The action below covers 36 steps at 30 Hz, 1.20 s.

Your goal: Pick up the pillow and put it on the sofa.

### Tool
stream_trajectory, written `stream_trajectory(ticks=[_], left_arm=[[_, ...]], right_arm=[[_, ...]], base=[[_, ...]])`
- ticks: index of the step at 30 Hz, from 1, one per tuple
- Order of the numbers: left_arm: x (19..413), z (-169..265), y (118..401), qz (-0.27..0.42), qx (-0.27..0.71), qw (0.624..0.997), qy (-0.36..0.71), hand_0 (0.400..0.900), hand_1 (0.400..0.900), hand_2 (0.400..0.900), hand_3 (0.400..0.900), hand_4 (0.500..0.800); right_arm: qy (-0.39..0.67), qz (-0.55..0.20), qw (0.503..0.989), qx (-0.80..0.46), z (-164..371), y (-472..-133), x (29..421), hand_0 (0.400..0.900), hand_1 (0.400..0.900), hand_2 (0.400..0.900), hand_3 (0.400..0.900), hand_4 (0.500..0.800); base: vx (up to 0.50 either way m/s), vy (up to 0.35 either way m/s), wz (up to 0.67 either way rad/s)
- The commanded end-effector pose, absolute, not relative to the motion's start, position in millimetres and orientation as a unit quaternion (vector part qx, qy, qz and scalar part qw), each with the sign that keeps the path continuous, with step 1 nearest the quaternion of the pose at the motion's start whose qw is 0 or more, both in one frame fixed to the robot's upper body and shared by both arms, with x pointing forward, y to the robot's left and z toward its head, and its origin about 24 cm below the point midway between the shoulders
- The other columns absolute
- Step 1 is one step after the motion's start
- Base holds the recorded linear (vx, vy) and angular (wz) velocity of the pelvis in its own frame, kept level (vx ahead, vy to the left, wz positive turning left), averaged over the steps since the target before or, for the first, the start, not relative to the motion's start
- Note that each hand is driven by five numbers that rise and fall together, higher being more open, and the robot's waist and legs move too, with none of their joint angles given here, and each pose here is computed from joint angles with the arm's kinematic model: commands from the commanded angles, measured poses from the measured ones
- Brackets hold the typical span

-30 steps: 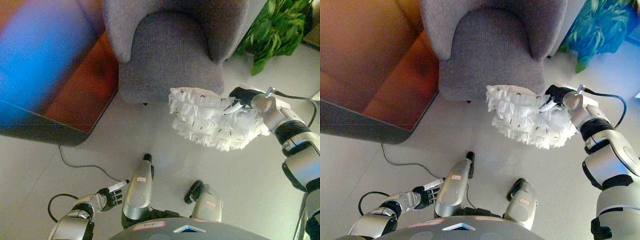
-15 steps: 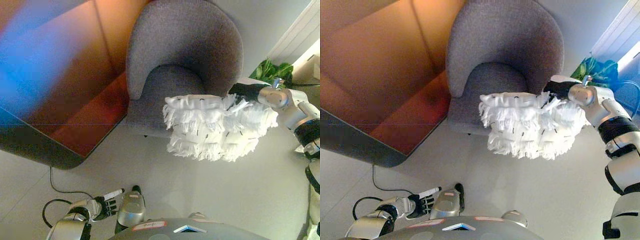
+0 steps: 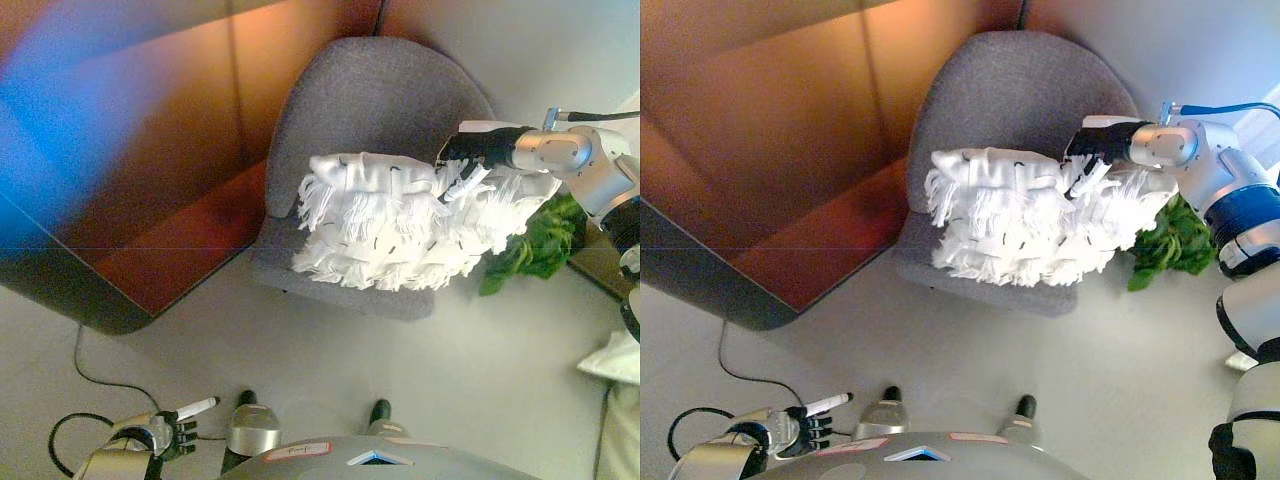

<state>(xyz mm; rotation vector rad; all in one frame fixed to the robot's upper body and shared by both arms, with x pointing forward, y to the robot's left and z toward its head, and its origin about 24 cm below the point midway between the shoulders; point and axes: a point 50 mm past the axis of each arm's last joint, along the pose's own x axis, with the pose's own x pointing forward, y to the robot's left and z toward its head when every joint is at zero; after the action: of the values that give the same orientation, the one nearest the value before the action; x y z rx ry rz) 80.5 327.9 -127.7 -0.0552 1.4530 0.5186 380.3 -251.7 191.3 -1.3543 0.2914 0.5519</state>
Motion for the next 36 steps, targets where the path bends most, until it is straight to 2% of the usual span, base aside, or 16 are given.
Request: stream_trajectory(ticks=[1, 8, 17, 21, 24, 25, 26, 31, 36], left_arm=[[69, -124, 339, 0.247, 0.016, 0.697, 0.672, 0.9, 0.9, 0.9, 0.9, 0.8], [64, -132, 327, 0.263, 0.007, 0.698, 0.667, 0.9, 0.9, 0.9, 0.9, 0.8], [77, -134, 318, 0.263, -0.017, 0.713, 0.649, 0.9, 0.9, 0.9, 0.9, 0.8], [92, -131, 317, 0.261, -0.026, 0.726, 0.636, 0.9, 0.9, 0.9, 0.9, 0.8], [104, -130, 313, 0.247, -0.031, 0.739, 0.626, 0.9, 0.9, 0.9, 0.9, 0.8], [106, -131, 311, 0.242, -0.035, 0.742, 0.624, 0.9, 0.9, 0.9, 0.9, 0.8], [107, -132, 308, 0.236, -0.04, 0.746, 0.622, 0.9, 0.9, 0.9, 0.9, 0.8], [101, -137, 300, 0.211, -0.054, 0.749, 0.626, 0.9, 0.9, 0.9, 0.9, 0.8], [84, -140, 305, 0.213, -0.055, 0.745, 0.629, 0.9, 0.9, 0.9, 0.9, 0.8]], right_arm=[[0.009, 0.107, 0.788, -0.607, 316, -265, 379, 0.4, 0.4, 0.4, 0.4, 0.5], [0.022, 0.126, 0.785, -0.607, 317, -257, 377, 0.4, 0.4, 0.4, 0.4, 0.5], [0.054, 0.125, 0.813, -0.567, 304, -257, 384, 0.4, 0.4, 0.4, 0.4, 0.5], [0.086, 0.099, 0.845, -0.519, 295, -271, 389, 0.4, 0.4, 0.4, 0.4, 0.5], [0.075, 0.008, 0.857, -0.51, 300, -286, 392, 0.4, 0.4, 0.4, 0.4, 0.5], [0.072, -0.034, 0.857, -0.509, 303, -294, 392, 0.839, 0.839, 0.839, 0.839, 0.764], [0.075, -0.084, 0.857, -0.504, 306, -303, 390, 0.9, 0.9, 0.9, 0.9, 0.8], [0.112, -0.185, 0.82, -0.529, 325, -334, 375, 0.9, 0.9, 0.9, 0.9, 0.8], [0.114, -0.212, 0.807, -0.539, 332, -344, 368, 0.9, 0.9, 0.9, 0.9, 0.8]], base=[[0.382, -0.478, 0.94], [0.168, -0.196, 0.34], [0.025, -0.02, 0.16], [-0.069, -0.045, 0.28], [-0.134, -0.054, 0.24], [-0.136, -0.001, 0.14], [-0.141, 0.033, 0.13], [-0.123, 0.03, 0.1], [-0.014, 0.035, -0.04]])
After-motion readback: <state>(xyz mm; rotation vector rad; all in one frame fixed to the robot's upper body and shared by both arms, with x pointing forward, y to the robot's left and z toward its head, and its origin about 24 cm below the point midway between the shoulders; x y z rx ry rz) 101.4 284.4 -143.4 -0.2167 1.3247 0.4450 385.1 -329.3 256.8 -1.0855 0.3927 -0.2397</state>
